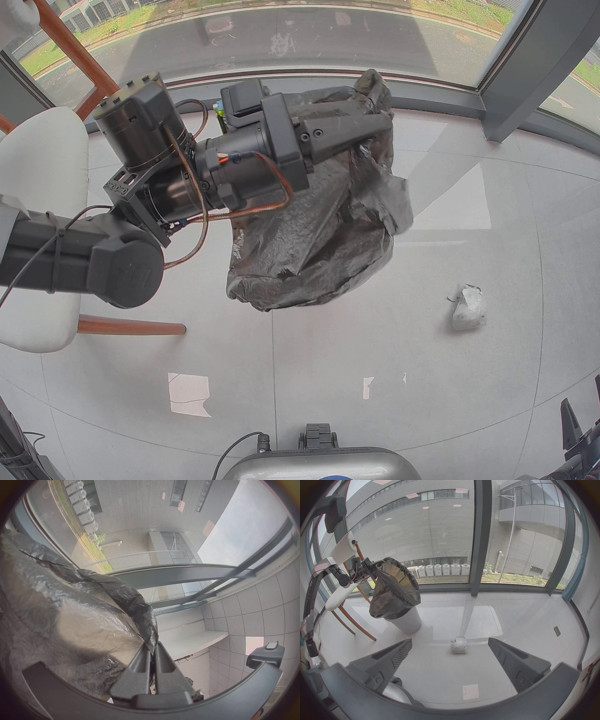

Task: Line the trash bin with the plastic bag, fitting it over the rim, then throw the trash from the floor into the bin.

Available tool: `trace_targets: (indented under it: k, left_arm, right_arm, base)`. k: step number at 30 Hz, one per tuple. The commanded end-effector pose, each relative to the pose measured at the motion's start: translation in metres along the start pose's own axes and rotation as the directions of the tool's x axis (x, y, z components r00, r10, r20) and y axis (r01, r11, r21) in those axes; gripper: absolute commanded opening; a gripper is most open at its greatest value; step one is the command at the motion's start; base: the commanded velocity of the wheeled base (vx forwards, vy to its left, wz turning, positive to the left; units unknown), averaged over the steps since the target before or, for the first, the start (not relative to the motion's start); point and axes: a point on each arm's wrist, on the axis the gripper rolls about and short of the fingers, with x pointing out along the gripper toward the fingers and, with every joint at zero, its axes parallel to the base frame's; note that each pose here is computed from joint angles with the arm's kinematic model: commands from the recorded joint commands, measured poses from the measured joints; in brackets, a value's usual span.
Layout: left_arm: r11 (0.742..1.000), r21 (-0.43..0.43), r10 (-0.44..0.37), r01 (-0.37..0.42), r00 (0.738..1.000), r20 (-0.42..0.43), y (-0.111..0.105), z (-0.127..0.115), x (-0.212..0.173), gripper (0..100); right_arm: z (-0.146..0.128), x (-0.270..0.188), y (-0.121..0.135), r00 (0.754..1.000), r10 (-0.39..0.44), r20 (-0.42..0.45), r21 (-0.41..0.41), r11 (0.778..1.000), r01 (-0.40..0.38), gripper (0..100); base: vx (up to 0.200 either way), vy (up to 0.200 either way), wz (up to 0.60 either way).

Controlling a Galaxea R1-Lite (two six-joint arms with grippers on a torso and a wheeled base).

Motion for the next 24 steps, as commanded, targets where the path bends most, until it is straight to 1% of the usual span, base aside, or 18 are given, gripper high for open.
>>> trace_targets:
  k: [1,4,8,13,15,16,17,18,19,21,23,24]
  left_arm:
    - [1.0,0.009,0.014,-0.014,1.0,0.017,0.011,0.001,-0.002,0]
    - [1.0,0.019,0.007,-0.008,1.0,0.017,0.012,-0.005,-0.003,0]
    - [0.999,0.021,-0.026,0.026,1.0,0.005,0.007,-0.018,0.003,0]
    - [0.999,0.036,-0.03,0.03,0.999,0.01,0.006,-0.018,0.003,0]
    - [0.997,0.08,-0.024,0.022,0.999,0.024,0.004,-0.016,0.002,0]
    - [0.995,0.099,-0.012,0.009,0.999,0.039,0.004,-0.016,0.002,0]
    - [0.995,0.099,-0.012,0.009,0.999,0.039,0.004,-0.016,0.002,0]
    - [0.992,0.116,0.029,-0.039,0.996,0.089,0.004,-0.016,0.002,0]
    - [0.991,0.108,0.059,-0.073,0.99,0.127,0.002,-0.018,0.005,0]
    - [0.991,0.088,0.087,-0.103,0.982,0.165,-0.002,-0.024,0.012,0]
    - [0.989,0.067,0.118,-0.133,0.974,0.193,-0.006,-0.028,0.017,0]
    - [0.989,0.067,0.118,-0.133,0.974,0.193,-0.006,-0.028,0.017,0]
  right_arm:
    - [-0.005,0.0,0.0,1.0,0.0,-0.007,0.0,1.0,0.0,100]
    - [-0.005,0.0,0.0,1.0,0.0,-0.007,0.0,1.0,0.0,100]
    - [-0.005,0.0,0.0,1.0,0.0,-0.007,0.0,1.0,0.0,100]
    - [-0.005,0.0,0.0,1.0,0.0,-0.007,0.0,1.0,0.0,100]
    - [-0.005,0.0,0.0,1.0,0.0,-0.007,0.0,1.0,0.0,100]
    - [-0.005,0.0,0.0,1.0,0.0,-0.007,0.0,1.0,0.0,100]
    - [-0.005,0.0,0.0,1.0,0.0,-0.007,0.0,1.0,0.0,100]
    - [-0.005,0.0,0.0,1.0,0.0,-0.007,0.0,1.0,0.0,100]
    - [-0.005,0.0,0.0,1.0,0.0,-0.007,0.0,1.0,0.0,100]
    - [-0.005,0.0,0.0,1.0,0.0,-0.007,0.0,1.0,0.0,100]
    - [-0.005,0.001,0.0,1.0,0.001,-0.017,-0.005,1.0,-0.002,100]
    - [-0.005,0.001,0.0,1.0,0.001,-0.017,-0.005,1.0,-0.002,100]
  base:
    - [0.0,0.0,0.0]
    - [0.0,0.0,0.0]
    - [0.0,0.0,0.0]
    - [0.0,0.0,0.0]
    - [0.0,0.0,0.0]
    - [0.0,0.0,0.0]
    - [0.0,0.0,0.0]
    - [0.0,0.0,0.0]
    - [0.0,0.0,0.0]
    - [0.0,0.0,0.0]
    - [0.0,0.0,0.0]
    - [0.0,0.0,0.0]
